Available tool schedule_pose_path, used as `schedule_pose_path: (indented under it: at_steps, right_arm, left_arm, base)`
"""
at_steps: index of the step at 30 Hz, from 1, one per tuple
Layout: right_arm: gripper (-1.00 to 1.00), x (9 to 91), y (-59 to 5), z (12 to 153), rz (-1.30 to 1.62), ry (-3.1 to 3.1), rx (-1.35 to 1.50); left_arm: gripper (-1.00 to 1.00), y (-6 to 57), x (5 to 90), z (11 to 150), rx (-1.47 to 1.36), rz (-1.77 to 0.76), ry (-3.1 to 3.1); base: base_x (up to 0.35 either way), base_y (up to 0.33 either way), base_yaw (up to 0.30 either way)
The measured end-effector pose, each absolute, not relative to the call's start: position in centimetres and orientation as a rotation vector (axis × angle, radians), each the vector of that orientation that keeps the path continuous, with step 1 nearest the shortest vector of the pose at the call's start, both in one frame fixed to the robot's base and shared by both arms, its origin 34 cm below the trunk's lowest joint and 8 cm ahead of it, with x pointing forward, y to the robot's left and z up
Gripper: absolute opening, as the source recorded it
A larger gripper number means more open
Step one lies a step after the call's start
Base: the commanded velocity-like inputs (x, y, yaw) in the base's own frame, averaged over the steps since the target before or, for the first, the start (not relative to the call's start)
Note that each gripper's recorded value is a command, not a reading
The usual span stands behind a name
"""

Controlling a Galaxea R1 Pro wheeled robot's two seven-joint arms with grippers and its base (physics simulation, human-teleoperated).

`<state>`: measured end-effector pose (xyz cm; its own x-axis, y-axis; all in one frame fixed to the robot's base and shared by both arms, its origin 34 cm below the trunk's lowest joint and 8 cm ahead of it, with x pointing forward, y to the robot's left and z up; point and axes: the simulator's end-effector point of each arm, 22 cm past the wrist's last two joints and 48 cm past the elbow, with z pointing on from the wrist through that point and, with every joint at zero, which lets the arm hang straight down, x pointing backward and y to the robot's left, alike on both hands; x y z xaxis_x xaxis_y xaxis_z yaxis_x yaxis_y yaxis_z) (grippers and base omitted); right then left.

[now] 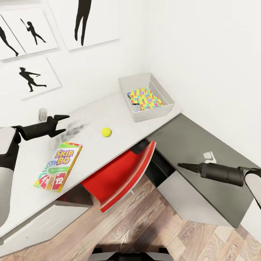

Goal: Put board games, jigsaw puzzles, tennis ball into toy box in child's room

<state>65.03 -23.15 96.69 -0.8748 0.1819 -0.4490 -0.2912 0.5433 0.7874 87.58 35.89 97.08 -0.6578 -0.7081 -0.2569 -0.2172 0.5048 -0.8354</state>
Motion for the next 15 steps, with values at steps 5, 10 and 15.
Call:
schedule_pose_path:
  at_steps: [5, 10, 15]
  right_arm:
    - [1.00, 65.3, -22.8, 96.2, 1.279, 2.312, -0.090]
    - [1.00, 65.4, -22.6, 95.7, 1.258, 2.327, -0.086]
    - [1.00, 65.5, -22.5, 95.5, 1.248, 2.334, -0.083]
  left_arm:
    - [1.00, 37.4, 85.9, 95.9, -0.785, -1.066, 2.159]
    - [1.00, 38.9, 84.3, 94.8, -0.824, -1.049, 2.154]
    - [1.00, 39.7, 83.5, 94.3, -0.845, -1.041, 2.151]
  base:
    - [-0.001, 0.000, 0.299]
    - [0.000, 0.000, 0.299]
    - [0.000, 0.000, 0.300]
